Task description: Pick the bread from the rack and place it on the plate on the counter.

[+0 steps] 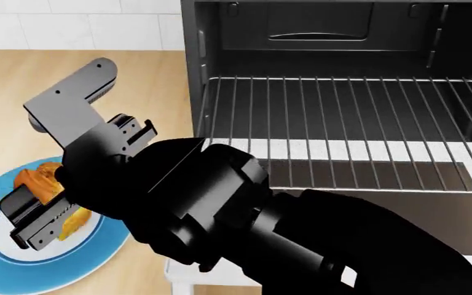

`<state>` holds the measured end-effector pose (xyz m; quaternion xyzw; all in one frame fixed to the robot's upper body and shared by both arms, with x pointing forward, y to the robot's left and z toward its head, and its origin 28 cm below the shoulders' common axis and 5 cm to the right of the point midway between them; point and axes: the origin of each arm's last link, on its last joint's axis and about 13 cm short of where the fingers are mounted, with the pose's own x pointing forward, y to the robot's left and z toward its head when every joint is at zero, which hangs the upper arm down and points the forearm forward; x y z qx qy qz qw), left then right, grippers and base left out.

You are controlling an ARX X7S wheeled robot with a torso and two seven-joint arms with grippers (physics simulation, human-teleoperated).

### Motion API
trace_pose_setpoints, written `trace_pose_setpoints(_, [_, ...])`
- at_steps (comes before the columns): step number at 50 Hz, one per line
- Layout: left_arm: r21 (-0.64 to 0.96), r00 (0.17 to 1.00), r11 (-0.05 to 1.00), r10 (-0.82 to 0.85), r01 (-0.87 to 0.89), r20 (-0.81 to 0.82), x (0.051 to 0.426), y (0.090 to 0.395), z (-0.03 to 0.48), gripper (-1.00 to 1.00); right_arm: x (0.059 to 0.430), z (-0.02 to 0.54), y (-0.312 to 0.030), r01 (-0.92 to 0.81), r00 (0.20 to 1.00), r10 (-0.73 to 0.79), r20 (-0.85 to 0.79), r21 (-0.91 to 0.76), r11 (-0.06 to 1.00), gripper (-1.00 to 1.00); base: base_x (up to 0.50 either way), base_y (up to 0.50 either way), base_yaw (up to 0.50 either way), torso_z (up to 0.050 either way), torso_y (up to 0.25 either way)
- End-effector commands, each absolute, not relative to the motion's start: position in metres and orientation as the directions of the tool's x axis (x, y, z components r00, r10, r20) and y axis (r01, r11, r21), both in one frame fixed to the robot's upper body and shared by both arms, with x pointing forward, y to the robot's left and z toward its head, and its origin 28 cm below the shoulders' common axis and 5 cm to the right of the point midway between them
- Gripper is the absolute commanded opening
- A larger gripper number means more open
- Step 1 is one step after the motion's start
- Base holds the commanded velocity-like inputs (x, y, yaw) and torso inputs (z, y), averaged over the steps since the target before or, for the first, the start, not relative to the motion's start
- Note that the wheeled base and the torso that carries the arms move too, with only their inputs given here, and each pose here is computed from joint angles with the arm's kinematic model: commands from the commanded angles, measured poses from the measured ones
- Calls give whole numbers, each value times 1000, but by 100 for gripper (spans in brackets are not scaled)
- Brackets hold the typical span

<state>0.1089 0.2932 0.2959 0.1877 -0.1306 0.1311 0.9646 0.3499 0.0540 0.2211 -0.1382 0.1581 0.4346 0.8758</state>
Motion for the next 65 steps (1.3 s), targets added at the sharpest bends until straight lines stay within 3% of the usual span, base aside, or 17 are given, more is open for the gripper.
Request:
trace_pose_setpoints(1, [310,930,905,193,-293,313,108,295,294,100,349,231,64,-826,557,759,-337,-124,550,100,0,0,0,0,0])
trace_pose_setpoints(18, [312,932,905,192,-289,307,109,293,291,100,355,244,60,-767,639,730,-240,-130,628,100,0,0,0,0,0])
trace_pose_setpoints(65, [328,933,902,178,-281,311,108,288,296,100,253,295,-10,-664,724,689,30,-238,709,100,0,0,0,0,0])
